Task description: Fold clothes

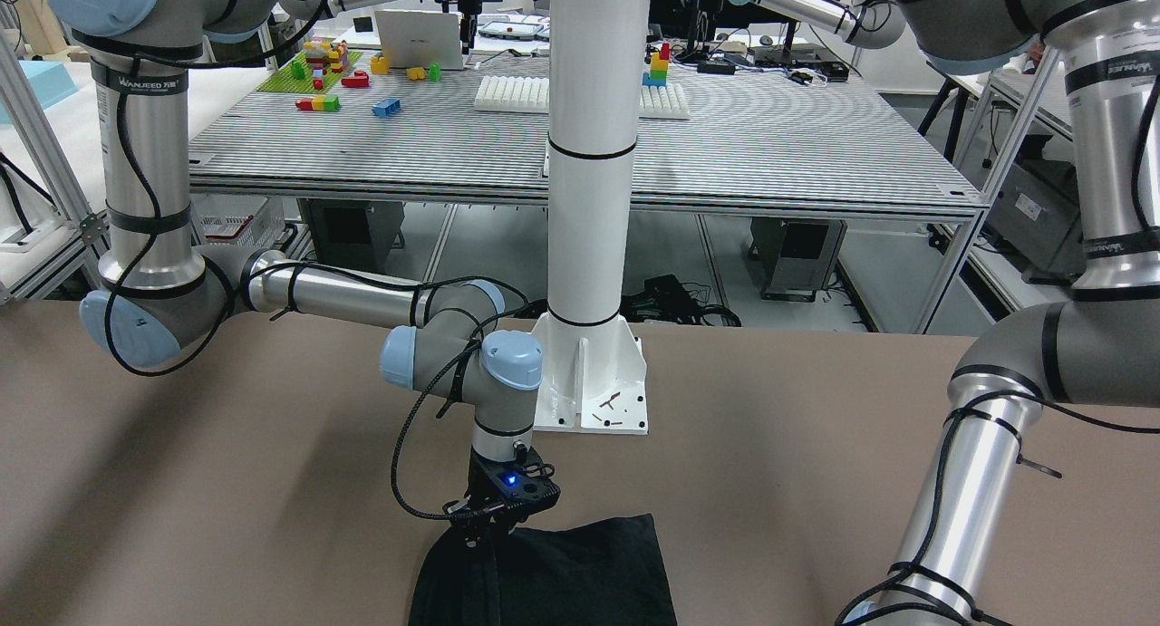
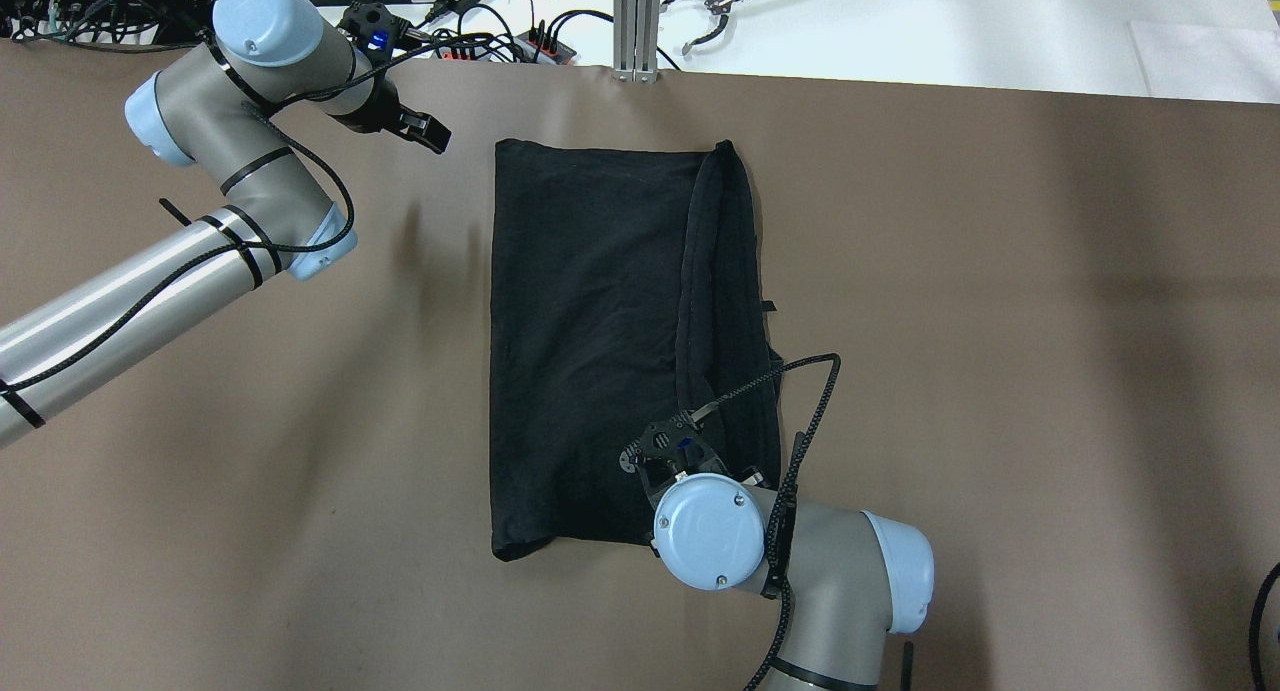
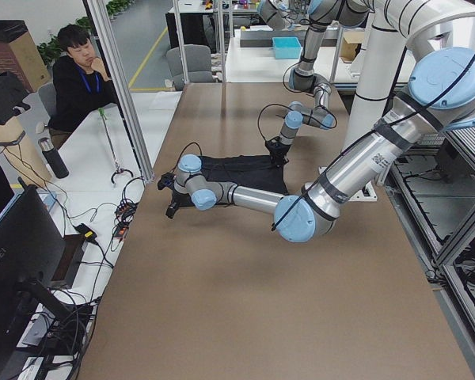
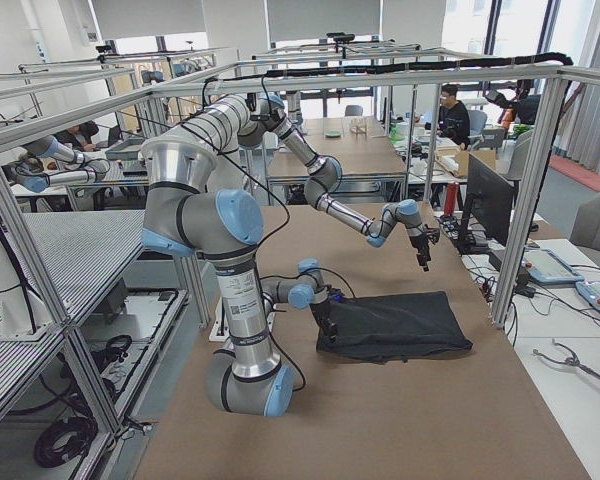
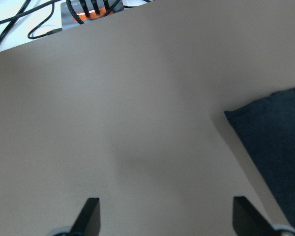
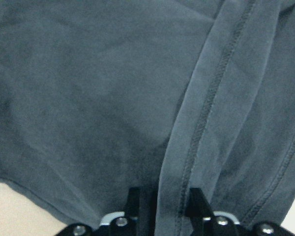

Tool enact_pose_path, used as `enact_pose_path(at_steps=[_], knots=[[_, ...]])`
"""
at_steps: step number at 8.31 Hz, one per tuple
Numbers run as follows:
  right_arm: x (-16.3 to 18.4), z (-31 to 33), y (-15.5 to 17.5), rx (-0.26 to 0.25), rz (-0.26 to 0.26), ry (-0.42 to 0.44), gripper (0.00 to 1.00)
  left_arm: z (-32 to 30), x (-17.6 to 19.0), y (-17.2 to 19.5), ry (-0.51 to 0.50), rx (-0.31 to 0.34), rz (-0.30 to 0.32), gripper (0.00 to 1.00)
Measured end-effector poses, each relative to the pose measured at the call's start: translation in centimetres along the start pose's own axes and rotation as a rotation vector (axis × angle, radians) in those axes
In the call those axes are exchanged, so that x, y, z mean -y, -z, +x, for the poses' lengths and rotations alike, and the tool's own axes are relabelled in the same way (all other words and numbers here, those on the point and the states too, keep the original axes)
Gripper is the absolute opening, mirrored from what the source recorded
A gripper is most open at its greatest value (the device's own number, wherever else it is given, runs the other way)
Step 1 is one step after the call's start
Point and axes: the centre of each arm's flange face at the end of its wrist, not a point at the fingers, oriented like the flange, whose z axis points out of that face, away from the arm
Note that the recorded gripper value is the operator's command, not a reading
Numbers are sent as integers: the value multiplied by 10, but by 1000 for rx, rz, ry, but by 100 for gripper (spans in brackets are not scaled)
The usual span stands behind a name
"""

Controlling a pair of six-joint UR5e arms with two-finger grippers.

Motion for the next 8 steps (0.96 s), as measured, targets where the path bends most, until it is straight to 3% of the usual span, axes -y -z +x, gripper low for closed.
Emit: enact_pose_path(at_steps=[2,5,6,7,8], knots=[[3,4,0,-2,5,7,13,3,-8,-4,-6,-5,-7,95],[5,8,2,2,13,9,17,7,-13,-8,-8,-9,-8,95],[6,10,3,2,15,7,13,7,-15,-8,-3,-10,-9,95],[6,12,4,2,16,4,0,9,-16,-8,-2,-13,-6,95],[3,16,6,4,18,-3,0,11,-20,-9,-1,-17,-6,95]])
